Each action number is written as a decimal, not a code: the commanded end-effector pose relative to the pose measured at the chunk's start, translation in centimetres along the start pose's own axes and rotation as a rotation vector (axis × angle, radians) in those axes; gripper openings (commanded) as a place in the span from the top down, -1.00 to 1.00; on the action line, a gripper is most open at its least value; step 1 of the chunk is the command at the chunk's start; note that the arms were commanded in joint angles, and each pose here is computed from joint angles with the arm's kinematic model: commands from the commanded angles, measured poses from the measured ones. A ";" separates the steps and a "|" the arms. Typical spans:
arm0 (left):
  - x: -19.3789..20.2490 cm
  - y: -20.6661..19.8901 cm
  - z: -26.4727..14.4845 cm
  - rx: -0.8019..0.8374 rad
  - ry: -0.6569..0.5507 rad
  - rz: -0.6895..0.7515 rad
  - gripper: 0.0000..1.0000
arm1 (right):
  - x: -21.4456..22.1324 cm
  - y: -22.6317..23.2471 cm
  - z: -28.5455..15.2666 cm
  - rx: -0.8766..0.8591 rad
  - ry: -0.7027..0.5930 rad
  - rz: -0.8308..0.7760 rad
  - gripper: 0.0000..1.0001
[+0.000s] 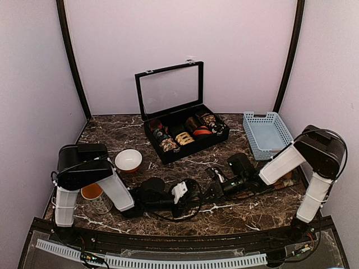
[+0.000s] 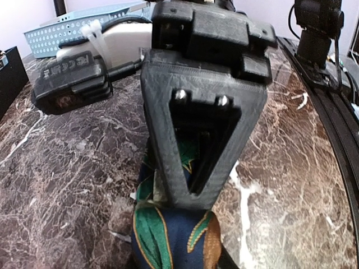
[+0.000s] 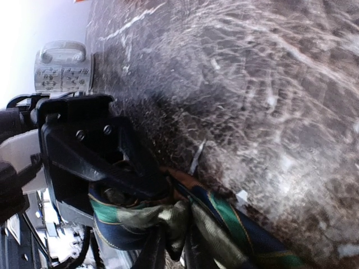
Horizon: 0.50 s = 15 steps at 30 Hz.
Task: Roll the ties
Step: Roll the tie at the center of the board.
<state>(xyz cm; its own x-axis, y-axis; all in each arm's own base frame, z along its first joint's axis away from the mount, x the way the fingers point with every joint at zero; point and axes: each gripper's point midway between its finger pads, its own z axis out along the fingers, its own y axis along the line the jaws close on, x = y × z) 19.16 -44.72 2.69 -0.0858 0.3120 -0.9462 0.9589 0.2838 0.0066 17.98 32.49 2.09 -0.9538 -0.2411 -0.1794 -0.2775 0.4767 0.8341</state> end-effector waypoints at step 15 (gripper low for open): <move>7.0 -1.3 -6.0 0.065 0.463 0.002 0.57 | -0.6 5.6 1.0 -0.056 0.028 -0.058 0.00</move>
<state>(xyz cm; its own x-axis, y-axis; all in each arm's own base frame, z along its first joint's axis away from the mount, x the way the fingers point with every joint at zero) 17.60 -41.64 2.63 -0.1182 0.5172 -0.8476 0.9701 0.2423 0.0125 17.02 34.42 5.80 -0.9350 -0.2819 -0.2152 -0.3255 0.4406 0.8366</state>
